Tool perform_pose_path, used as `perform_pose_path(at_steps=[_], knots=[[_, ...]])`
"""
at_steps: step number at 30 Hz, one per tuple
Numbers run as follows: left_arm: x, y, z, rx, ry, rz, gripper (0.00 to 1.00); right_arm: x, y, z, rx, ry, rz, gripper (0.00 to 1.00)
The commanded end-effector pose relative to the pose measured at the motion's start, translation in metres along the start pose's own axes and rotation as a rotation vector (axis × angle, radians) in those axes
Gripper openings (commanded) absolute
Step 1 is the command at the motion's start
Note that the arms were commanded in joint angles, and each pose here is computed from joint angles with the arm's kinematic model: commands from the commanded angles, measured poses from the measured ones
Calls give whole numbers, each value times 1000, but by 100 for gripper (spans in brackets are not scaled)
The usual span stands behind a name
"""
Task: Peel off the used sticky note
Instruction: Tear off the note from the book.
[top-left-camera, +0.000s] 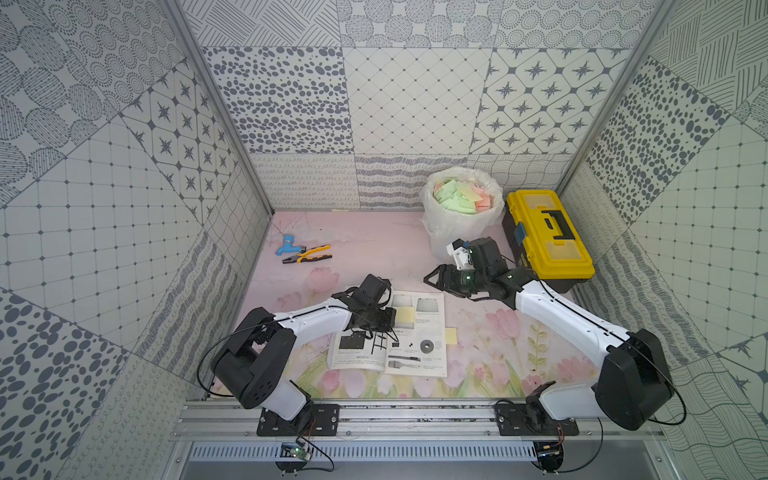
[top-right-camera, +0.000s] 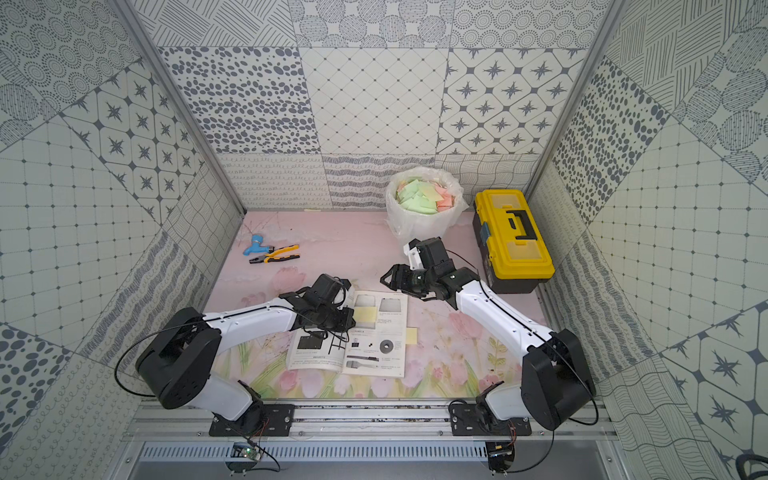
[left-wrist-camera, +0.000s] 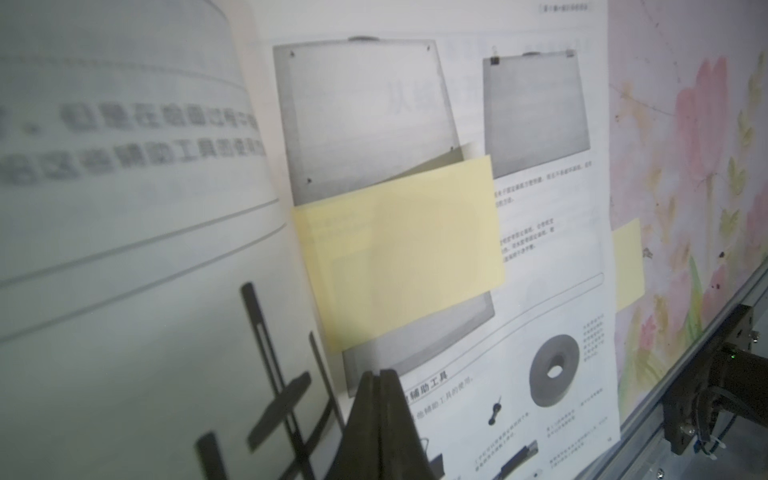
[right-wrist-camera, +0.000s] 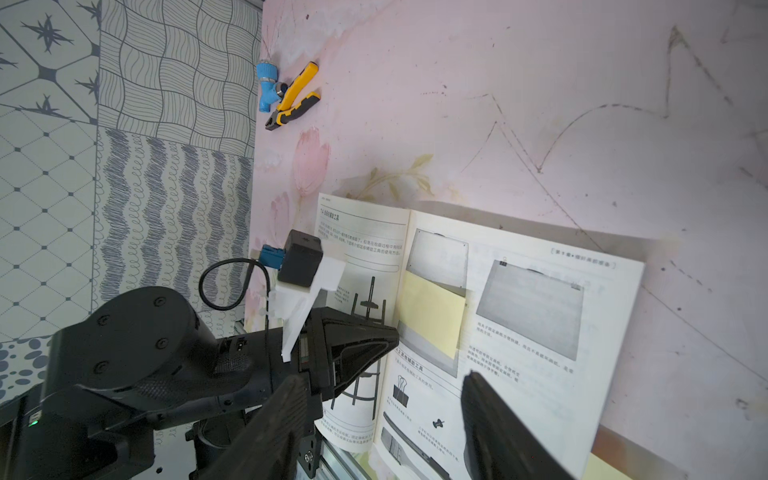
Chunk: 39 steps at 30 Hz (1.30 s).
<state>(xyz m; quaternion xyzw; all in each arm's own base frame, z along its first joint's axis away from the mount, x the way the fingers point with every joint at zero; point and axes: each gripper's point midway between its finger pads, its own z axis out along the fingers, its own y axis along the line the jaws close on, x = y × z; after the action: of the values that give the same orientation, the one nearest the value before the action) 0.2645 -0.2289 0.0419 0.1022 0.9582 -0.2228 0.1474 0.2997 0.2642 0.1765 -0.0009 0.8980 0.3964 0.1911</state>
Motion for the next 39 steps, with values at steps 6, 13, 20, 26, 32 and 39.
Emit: perform_pose_path(at_steps=[6,13,20,26,32,39], knots=[[16,32,0,-156,56,0,2,21,-3,48,-99,73,109,60],[20,35,6,-164,76,1,2,47,-21,77,-43,151,138,56],[21,36,7,-170,83,2,2,64,-44,89,36,190,148,55],[23,37,7,-173,89,-3,2,76,-56,101,55,224,164,57],[25,38,4,-181,86,-11,4,86,-55,115,34,258,179,56],[30,39,-1,-203,86,-11,9,87,-42,125,-35,264,214,50]])
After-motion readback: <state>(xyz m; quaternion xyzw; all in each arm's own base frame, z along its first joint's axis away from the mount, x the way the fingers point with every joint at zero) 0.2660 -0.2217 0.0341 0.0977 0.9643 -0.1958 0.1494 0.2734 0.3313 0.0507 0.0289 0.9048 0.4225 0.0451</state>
